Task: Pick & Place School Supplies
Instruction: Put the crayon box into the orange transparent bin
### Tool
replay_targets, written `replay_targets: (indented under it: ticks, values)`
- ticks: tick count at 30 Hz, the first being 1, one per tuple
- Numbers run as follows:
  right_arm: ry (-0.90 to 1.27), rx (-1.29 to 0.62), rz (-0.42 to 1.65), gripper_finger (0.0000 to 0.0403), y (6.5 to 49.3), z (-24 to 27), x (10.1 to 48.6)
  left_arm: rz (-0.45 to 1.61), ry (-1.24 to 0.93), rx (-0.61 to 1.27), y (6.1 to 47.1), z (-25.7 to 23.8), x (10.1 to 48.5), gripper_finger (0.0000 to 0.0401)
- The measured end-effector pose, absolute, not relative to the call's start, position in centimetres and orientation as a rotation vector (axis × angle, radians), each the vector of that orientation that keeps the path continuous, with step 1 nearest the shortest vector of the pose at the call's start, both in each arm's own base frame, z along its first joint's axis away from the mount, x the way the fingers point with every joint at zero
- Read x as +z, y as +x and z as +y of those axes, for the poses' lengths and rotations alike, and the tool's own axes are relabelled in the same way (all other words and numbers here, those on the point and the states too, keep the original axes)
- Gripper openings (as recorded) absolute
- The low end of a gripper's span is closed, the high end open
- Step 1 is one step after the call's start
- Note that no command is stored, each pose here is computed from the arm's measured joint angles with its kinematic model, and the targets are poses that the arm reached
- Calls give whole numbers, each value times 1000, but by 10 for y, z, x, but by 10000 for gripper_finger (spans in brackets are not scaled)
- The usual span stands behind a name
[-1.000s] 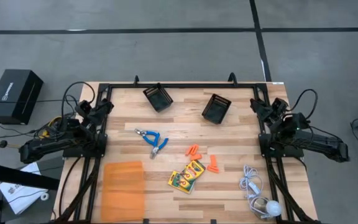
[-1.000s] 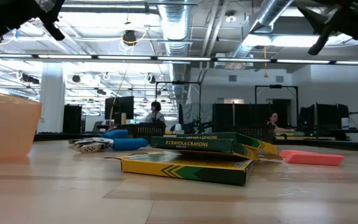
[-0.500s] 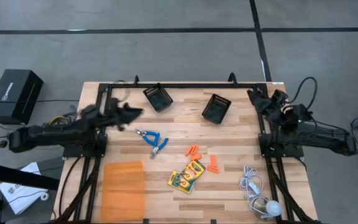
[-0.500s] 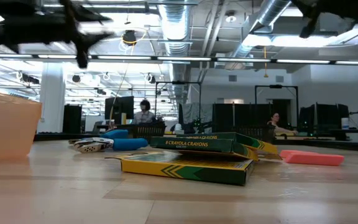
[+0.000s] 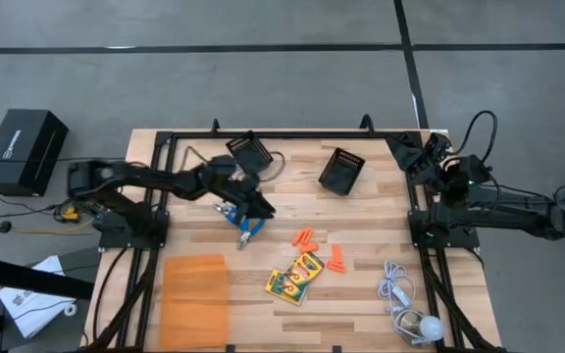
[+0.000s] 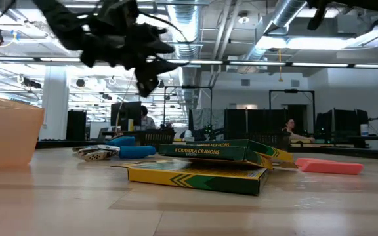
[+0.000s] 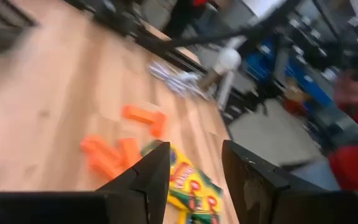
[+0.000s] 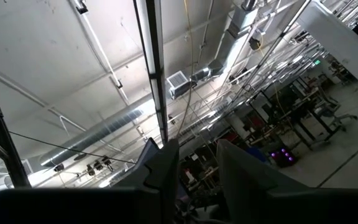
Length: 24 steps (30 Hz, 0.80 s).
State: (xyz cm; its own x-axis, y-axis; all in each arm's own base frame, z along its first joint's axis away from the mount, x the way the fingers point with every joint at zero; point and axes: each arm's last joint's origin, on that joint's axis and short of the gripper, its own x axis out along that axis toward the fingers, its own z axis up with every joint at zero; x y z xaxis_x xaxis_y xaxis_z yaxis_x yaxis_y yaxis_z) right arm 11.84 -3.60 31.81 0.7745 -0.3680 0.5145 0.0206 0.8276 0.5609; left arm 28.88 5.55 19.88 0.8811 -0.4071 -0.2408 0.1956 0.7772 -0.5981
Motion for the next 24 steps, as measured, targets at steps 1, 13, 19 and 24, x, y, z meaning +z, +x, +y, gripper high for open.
replay_targets:
  ticks: [1, 13, 19, 24]
  values:
    - [565, -222, -659, 103, 118, -36, 318, 369, -594, -364, 295, 54, 199, 136]
    - [576, -213, -657, 103, 118, -36, 319, 409, -694, -299, 334, 58, 169, 111]
    - [576, -214, -656, 103, 118, -36, 319, 629, -831, -341, 333, 41, 140, 101]
    - [576, -214, -656, 103, 119, -36, 319, 705, -956, -340, 334, 34, 130, 100]
